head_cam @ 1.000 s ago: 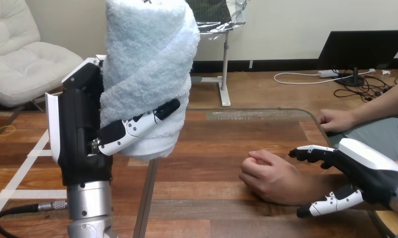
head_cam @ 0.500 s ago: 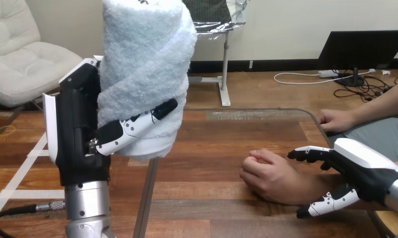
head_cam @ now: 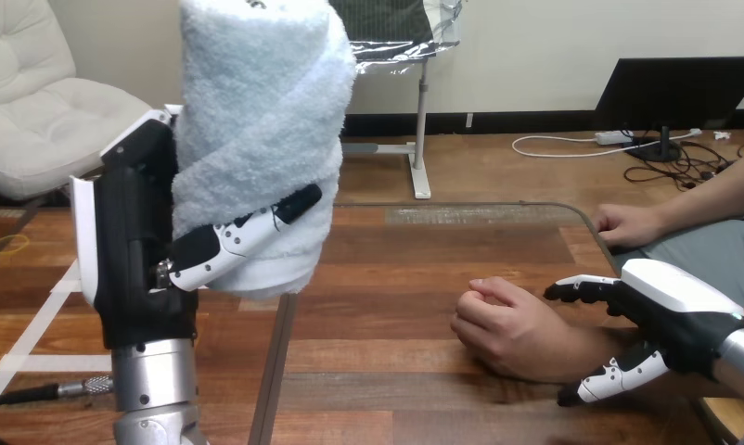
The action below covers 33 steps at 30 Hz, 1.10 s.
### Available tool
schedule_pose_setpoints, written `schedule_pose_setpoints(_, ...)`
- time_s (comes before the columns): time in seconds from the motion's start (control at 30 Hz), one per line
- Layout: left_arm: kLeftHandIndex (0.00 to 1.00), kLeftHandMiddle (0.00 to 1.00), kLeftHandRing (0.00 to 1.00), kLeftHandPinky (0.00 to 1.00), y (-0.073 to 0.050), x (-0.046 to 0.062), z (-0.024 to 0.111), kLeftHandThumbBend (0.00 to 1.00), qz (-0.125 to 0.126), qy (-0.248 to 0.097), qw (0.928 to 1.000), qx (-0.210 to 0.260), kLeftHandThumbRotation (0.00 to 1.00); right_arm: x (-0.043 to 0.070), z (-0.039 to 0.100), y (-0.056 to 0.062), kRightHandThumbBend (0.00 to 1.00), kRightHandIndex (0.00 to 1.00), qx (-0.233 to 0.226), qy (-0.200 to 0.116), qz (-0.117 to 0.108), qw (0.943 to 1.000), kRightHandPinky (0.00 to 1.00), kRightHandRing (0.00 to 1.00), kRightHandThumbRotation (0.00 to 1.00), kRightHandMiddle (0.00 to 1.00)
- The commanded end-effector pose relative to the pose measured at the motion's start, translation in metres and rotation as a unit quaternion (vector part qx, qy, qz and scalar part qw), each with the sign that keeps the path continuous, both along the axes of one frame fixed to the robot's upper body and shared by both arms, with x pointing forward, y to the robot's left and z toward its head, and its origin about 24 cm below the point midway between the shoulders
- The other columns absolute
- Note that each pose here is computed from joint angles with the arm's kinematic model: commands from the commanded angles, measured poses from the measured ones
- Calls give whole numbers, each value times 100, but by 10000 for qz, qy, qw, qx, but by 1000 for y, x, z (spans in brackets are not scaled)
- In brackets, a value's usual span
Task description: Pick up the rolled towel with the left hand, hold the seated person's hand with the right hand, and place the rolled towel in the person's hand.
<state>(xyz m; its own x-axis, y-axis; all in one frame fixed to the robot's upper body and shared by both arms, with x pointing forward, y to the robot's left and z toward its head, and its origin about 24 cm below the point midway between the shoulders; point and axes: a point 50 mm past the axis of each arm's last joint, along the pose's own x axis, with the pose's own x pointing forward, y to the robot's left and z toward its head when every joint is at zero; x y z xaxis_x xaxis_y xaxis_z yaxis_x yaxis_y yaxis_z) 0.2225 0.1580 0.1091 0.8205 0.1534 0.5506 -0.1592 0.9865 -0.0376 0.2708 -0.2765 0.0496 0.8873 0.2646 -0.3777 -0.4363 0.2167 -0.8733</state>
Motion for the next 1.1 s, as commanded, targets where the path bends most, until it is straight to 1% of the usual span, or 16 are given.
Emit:
schedule_pose_setpoints(0.0,38,30,24,20,-1,5,17,50,-81,-475,9988,7,0,18,16,-11,100,85,-361,-221,-268,9987,72,85,38,86)
schedule_pose_setpoints(0.13,38,30,24,20,-1,5,17,51,-88,-473,9988,-20,0,19,14,-14,100,85,-459,-163,-354,9982,70,85,40,86)
schedule_pose_setpoints(0.33,37,30,24,20,0,5,17,51,-75,-458,9989,-11,0,21,13,-17,100,86,-550,-120,-454,9974,70,86,43,87)
schedule_pose_setpoints(0.5,37,30,24,20,1,5,16,51,-78,-465,9989,-1,0,22,13,-19,100,89,-606,-92,-513,9968,78,89,46,89)
schedule_pose_setpoints(0.6,37,30,24,20,1,4,16,51,-84,-452,9989,-3,0,23,14,-21,100,90,-626,-92,-591,9962,82,90,47,90)
schedule_pose_setpoints(0.77,37,30,24,19,2,4,15,50,-79,-445,9990,53,0,24,16,-24,100,91,-592,-96,-681,9959,82,91,48,91)
schedule_pose_setpoints(1.07,38,30,24,20,2,5,15,50,-121,-440,9990,24,0,25,18,-28,100,91,-573,-182,-684,9958,82,91,54,91)
